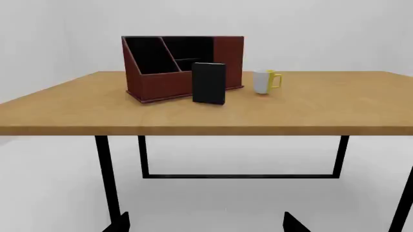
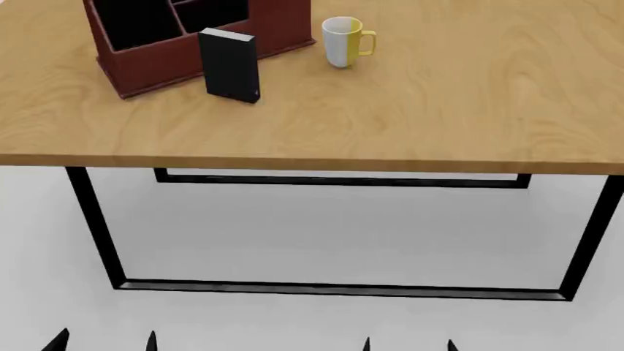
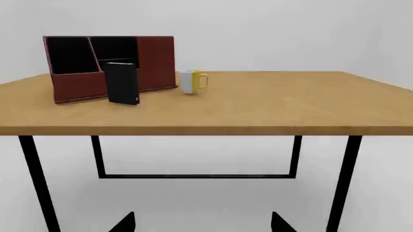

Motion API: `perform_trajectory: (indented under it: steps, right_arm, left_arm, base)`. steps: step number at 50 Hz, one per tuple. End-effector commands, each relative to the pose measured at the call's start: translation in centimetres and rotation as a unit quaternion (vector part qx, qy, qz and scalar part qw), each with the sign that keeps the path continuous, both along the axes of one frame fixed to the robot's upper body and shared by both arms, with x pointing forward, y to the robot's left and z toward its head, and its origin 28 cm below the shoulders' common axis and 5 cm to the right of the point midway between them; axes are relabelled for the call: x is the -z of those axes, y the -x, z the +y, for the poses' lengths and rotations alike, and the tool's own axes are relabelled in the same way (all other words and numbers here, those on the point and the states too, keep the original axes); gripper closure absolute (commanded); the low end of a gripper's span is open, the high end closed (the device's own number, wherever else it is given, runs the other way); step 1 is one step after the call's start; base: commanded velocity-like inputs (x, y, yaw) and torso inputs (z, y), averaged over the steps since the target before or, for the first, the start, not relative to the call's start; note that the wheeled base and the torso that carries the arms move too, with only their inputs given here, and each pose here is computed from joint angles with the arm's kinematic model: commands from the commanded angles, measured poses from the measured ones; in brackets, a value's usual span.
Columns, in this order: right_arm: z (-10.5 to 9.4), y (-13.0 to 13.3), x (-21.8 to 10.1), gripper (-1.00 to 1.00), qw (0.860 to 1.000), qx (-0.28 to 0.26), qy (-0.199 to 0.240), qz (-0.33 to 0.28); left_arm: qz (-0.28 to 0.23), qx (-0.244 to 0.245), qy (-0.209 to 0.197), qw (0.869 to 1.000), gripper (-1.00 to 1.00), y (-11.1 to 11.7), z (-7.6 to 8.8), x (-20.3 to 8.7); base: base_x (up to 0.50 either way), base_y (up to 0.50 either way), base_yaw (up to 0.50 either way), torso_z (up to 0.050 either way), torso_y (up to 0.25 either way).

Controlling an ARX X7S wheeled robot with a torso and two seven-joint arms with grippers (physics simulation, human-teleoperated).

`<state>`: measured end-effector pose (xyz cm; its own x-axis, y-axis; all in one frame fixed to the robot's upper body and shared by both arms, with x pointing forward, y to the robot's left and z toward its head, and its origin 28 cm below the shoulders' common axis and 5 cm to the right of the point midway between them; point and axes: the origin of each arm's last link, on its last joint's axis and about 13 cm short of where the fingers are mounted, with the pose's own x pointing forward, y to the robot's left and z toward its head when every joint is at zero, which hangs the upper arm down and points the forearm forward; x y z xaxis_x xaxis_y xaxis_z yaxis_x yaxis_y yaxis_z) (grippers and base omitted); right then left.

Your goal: Pick up the book and place it in the front compartment of the caddy.

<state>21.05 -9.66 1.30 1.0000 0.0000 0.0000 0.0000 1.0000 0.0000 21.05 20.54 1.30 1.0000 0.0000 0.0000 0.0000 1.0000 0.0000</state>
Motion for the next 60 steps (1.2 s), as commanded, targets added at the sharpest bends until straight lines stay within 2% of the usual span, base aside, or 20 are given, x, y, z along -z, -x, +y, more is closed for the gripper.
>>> perform_trajectory:
  steps: [1,2,18,19,21,24,33,40,45,51,60]
  right_arm:
    - [0.0,0.0,0.0,-1.00,1.000,0.000,0.012,0.000]
    - [0.1,-0.1,0.0,-1.00,1.000,0.001,0.001,0.002]
    - [0.3,-0.6,0.1,-1.00,1.000,-0.001,-0.005,0.005]
    - [0.3,-0.7,0.2,-1.00,1.000,0.003,-0.008,0.009]
    - [0.2,-0.6,0.1,-1.00,1.000,0.001,-0.008,0.009]
    - [-0.1,-0.7,-0.8,-1.00,1.000,0.004,-0.001,0.001]
    - [-0.6,-1.8,-7.4,-1.00,0.997,0.009,0.014,-0.072]
    - [-1.0,-1.1,-12.6,-1.00,0.993,0.021,0.029,-0.111]
    - [-1.2,0.0,-15.8,-1.00,0.989,0.031,0.040,-0.136]
    - [-1.2,1.5,-18.4,-1.00,0.985,0.043,0.054,-0.160]
    - [-0.8,3.3,-20.5,-1.00,0.979,0.057,0.060,-0.186]
  left_arm:
    - [0.000,0.000,0.000,1.000,-1.00,0.0,0.2,0.0]
    - [-0.001,0.000,-0.001,1.000,-1.00,0.0,0.0,0.0]
    - [-0.004,0.004,-0.003,1.000,-1.00,0.3,-0.1,-0.3]
    - [-0.010,0.001,0.015,1.000,-1.00,0.5,0.0,-0.7]
    - [-0.010,0.003,0.004,1.000,-1.00,0.7,0.0,-1.1]
    - [-0.026,0.001,0.009,1.000,-1.00,0.8,0.1,-2.2]
    - [-0.104,-0.021,0.020,0.994,-1.00,-0.8,1.1,-7.9]
    - [-0.154,-0.017,0.013,0.988,-1.00,-1.0,1.6,-12.7]
    - [-0.191,-0.022,0.009,0.981,-1.00,0.2,2.2,-16.0]
    - [-0.219,-0.022,0.009,0.975,-1.00,1.4,2.6,-18.7]
    - [-0.271,-0.046,0.007,0.961,-1.00,3.0,3.0,-22.3]
  base:
    - [0.00,0.00,0.00,0.000,0.000]
    - [0.00,0.00,0.00,0.000,0.000]
    - [0.00,0.00,0.00,0.000,0.000]
    - [0.00,0.00,0.00,0.000,0.000]
    - [0.00,0.00,0.00,0.000,0.000]
    - [0.00,0.00,0.00,0.000,0.000]
    - [0.00,0.00,0.00,0.000,0.000]
    - [0.00,0.00,0.00,0.000,0.000]
    - [0.00,0.00,0.00,0.000,0.000]
    - [0.00,0.00,0.00,0.000,0.000]
    - [0.00,0.00,0.00,0.000,0.000]
